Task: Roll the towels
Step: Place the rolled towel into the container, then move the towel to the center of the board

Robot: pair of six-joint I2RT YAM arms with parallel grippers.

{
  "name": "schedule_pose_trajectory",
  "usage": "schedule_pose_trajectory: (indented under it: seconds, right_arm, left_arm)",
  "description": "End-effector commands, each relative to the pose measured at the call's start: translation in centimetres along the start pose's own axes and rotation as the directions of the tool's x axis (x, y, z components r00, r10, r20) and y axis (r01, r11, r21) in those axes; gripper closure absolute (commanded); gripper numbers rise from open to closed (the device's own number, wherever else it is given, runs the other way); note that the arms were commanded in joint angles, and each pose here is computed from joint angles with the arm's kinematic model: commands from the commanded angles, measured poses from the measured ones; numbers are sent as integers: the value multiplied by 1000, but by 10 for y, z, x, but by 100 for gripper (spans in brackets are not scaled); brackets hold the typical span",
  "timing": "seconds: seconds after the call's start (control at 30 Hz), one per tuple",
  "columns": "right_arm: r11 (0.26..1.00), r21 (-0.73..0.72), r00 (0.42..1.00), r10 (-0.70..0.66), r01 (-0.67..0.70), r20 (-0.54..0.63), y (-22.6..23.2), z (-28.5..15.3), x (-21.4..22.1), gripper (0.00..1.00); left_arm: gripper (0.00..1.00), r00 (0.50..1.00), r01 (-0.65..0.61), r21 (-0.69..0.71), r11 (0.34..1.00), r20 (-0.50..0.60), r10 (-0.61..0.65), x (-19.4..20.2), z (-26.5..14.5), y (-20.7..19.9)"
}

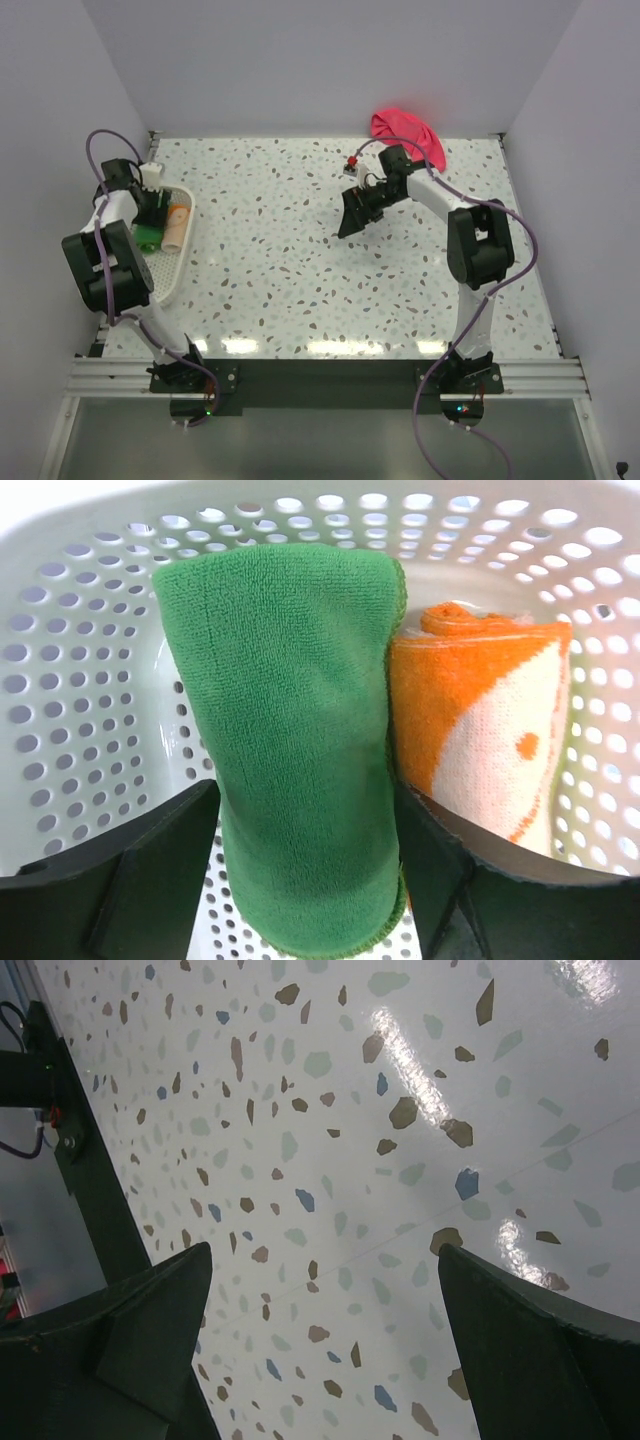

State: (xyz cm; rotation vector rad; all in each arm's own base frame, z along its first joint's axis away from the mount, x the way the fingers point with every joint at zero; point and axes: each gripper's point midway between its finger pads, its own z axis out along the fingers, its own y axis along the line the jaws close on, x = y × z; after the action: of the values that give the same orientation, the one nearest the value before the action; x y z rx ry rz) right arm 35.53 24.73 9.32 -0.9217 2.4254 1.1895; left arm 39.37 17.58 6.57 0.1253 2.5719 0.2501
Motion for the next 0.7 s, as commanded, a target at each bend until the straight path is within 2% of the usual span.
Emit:
schedule_pose_trajectory:
  seconds: [0.0,0.07,0.1,0.13,0.23,0.37,0.4,0.47,0.5,0.6,0.63,0.67]
  right_arm:
    - [999,11,998,-49,48,34,1,-5,-16,2]
    - [997,38,997,-65,63,50,0,-8,-22,2]
    - [996,53,995,-77,74,63,-1,-11,-28,2]
    - [995,67,994,-84,80,71,-1,-13,-32,1]
    - [985,137,985,-119,102,124,-8,-30,-57,2]
    - [949,311,976,-120,59,181,-42,-58,-86,2]
    - [911,412,976,-122,37,183,-63,-71,-90,2]
    - [855,519,971,-134,13,197,-87,-86,-103,2]
    - [796,605,971,-131,-17,200,-107,-102,-106,2]
    - [717,694,969,-116,-70,218,-143,-125,-119,7]
    - [677,731,959,-147,-82,244,-146,-144,-138,8]
    - [664,741,968,-110,-99,228,-168,-136,-132,10]
  left_arm:
    - [23,995,-30,-14,999,99,31,-29,-30,7]
    - [12,989,-39,-18,999,145,41,-42,-43,9]
    - [1,987,-45,-8,999,153,46,-45,-48,8]
    - [0,983,-53,-18,998,174,55,-52,-57,10]
    - [0,969,-86,-58,995,226,97,-74,-81,18]
    - [0,938,-145,-106,984,302,170,-95,-112,15]
    - [0,924,-156,-116,981,333,187,-103,-119,12]
    - [0,896,-186,-113,976,388,216,-113,-135,-3]
    - [0,883,-194,-92,977,417,215,-119,-140,-12]
    - [0,858,-221,-54,974,464,221,-128,-152,-38]
    - [0,851,-233,-34,972,476,221,-132,-154,-48]
    - [0,848,-232,-15,973,487,209,-135,-157,-53]
